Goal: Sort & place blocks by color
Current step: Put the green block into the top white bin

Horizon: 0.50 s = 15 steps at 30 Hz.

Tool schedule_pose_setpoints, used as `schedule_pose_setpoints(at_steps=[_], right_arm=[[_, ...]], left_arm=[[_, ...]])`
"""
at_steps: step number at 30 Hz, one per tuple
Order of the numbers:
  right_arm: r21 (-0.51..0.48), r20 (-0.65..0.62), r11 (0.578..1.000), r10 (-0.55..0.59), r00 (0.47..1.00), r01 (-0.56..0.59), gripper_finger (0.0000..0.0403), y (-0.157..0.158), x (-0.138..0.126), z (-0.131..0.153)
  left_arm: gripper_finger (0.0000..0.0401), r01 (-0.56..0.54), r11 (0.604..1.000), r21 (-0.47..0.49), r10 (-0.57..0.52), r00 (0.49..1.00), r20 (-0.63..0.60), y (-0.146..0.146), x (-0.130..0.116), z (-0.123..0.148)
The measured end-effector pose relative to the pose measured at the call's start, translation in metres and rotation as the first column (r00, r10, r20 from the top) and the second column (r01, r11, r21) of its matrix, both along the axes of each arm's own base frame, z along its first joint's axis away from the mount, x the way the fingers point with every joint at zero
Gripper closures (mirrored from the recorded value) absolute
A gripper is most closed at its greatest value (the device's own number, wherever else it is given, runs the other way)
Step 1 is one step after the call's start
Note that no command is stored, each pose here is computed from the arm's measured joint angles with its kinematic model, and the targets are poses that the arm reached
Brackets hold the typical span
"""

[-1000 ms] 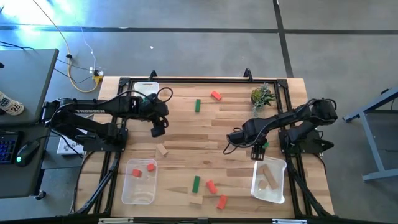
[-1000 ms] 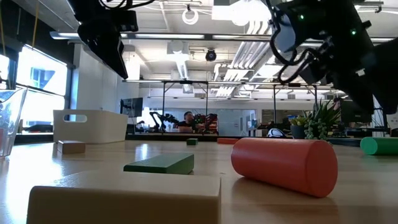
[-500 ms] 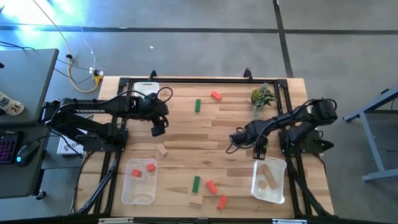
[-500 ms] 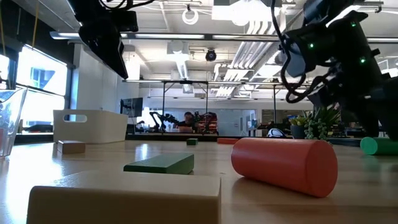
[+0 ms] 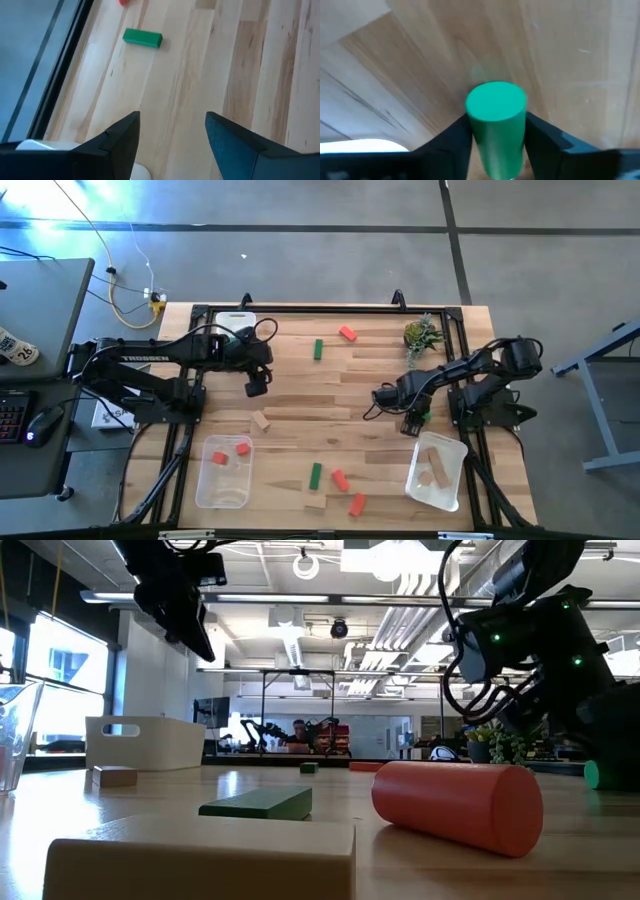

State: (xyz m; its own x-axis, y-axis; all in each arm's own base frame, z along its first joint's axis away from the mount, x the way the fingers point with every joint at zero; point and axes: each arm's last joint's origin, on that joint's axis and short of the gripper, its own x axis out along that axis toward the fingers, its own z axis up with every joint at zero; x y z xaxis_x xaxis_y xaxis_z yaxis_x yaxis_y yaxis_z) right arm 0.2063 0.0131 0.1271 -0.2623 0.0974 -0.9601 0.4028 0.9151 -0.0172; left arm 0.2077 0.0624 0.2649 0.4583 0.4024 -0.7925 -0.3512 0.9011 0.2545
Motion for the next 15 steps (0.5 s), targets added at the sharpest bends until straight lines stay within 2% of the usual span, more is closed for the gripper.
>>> schedule_pose_setpoints(at_steps=[4,10,15], right_arm=[[-0.006,0.0,0.998,-0.059,0.998,0.059,0.0297,-0.002,0.001,0.0],[-0.012,-0.001,0.986,-0.167,0.986,0.167,0.0297,-0.004,0.004,0.003],[-0.031,0.139,0.974,-0.219,0.966,0.226,0.0297,-0.005,0.03,0.019]], left_arm=[[0.019,0.029,0.999,0.028,-0.03,0.999,0.021,0.001,0.003,0.002],[0.019,0.061,0.996,0.068,-0.065,0.996,0.06,0.002,0.007,0.006],[0.019,0.058,0.995,0.078,-0.066,0.993,0.096,0.003,0.01,0.008]])
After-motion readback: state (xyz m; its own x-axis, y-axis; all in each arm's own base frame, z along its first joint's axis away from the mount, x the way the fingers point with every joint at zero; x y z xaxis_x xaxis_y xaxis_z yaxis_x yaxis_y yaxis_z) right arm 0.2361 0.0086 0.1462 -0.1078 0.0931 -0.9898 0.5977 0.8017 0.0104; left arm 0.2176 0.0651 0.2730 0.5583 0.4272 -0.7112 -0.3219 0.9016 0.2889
